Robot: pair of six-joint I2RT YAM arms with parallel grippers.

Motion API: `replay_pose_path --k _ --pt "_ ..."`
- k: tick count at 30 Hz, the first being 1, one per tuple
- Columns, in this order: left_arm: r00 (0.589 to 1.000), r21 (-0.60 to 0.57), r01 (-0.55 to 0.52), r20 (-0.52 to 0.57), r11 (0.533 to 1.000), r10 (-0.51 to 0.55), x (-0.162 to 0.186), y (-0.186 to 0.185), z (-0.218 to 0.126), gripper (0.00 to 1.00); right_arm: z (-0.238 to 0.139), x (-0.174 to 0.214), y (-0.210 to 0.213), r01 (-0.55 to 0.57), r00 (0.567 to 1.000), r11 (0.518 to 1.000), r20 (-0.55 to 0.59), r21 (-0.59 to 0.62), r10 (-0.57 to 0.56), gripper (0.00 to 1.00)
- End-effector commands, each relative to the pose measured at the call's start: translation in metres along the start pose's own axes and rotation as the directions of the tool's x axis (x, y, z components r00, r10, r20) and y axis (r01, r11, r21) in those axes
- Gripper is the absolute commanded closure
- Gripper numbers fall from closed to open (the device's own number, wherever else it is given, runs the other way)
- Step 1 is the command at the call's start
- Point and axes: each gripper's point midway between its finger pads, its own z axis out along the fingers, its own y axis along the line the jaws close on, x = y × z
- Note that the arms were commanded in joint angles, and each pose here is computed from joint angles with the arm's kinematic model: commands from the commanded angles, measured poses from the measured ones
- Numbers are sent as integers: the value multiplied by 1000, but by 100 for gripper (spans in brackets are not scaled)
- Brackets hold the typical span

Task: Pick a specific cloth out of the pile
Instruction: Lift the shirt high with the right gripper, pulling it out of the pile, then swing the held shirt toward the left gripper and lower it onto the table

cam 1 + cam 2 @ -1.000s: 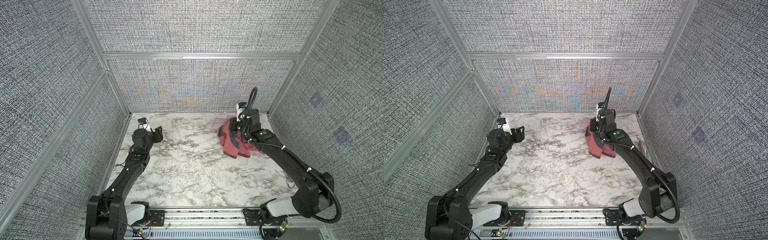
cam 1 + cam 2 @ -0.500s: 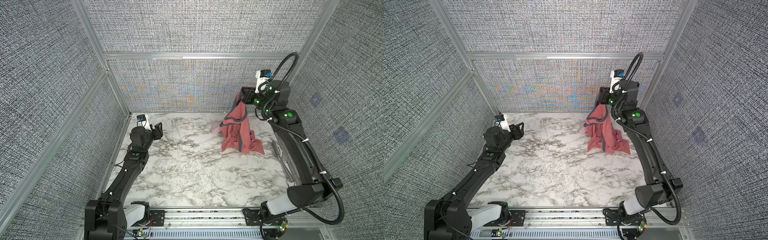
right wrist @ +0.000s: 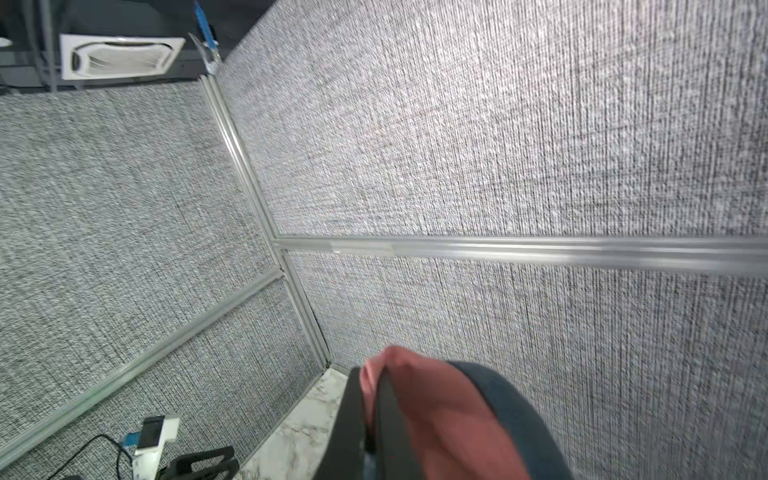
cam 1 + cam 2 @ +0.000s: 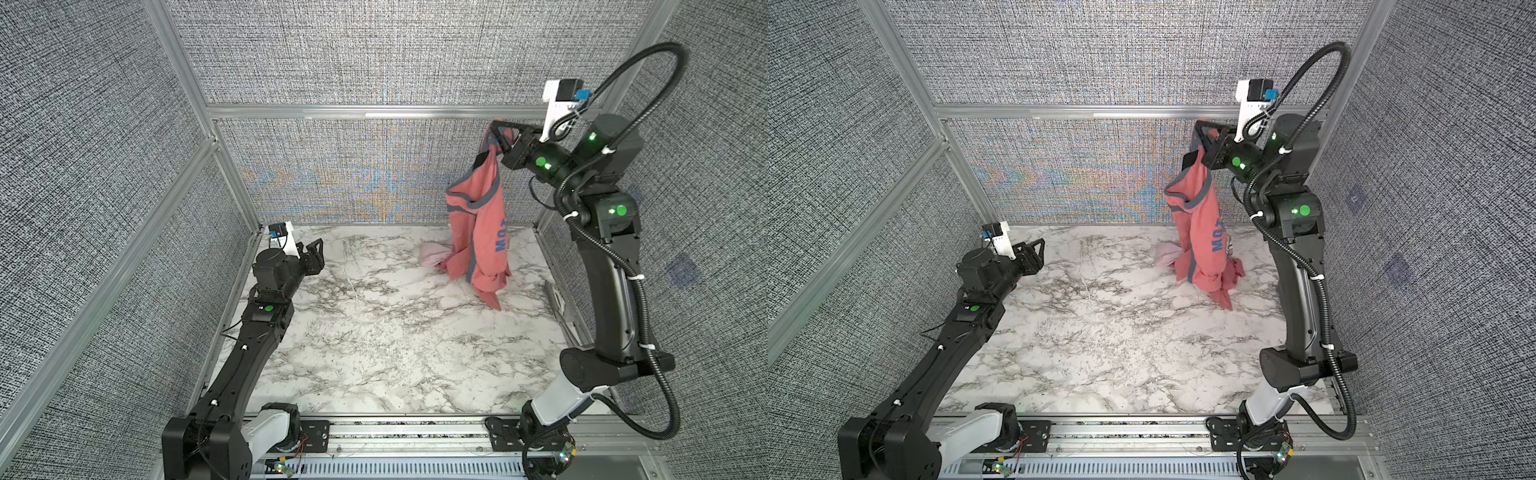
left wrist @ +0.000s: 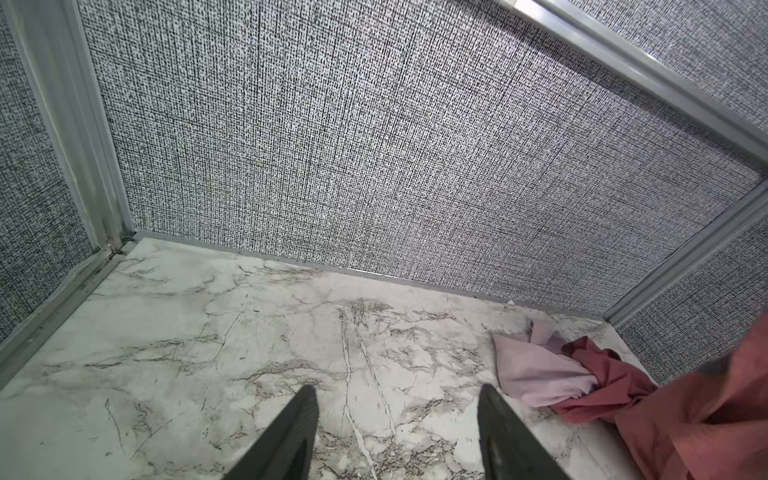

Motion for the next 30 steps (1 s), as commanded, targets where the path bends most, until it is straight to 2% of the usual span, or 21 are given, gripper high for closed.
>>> replay_pose_path --k 1,5,9,14,23,30 --pt "1000 9 -7 -5 1000 7 -4 -4 -4 37 -9 -23 22 13 999 997 47 -73 -10 100" --pt "1000 4 -11 5 1000 11 -12 -6 -10 37 -17 -38 46 -11 997 984 77 -180 25 100" --pt "1000 -3 -13 17 1000 14 -21 -8 -17 37 -20 -40 69 -73 995 947 46 -314 92 100" --pt "999 -43 -25 23 999 26 -37 -9 -33 37 -19 -28 88 -106 994 914 -11 -392 111 100" --pt "996 -136 -19 78 991 30 -72 -8 -77 37 19 32 128 -200 977 847 -171 -492 131 100" --pt "993 -180 -11 111 984 31 -88 -8 -110 36 59 104 184 -291 942 765 -313 -575 123 100"
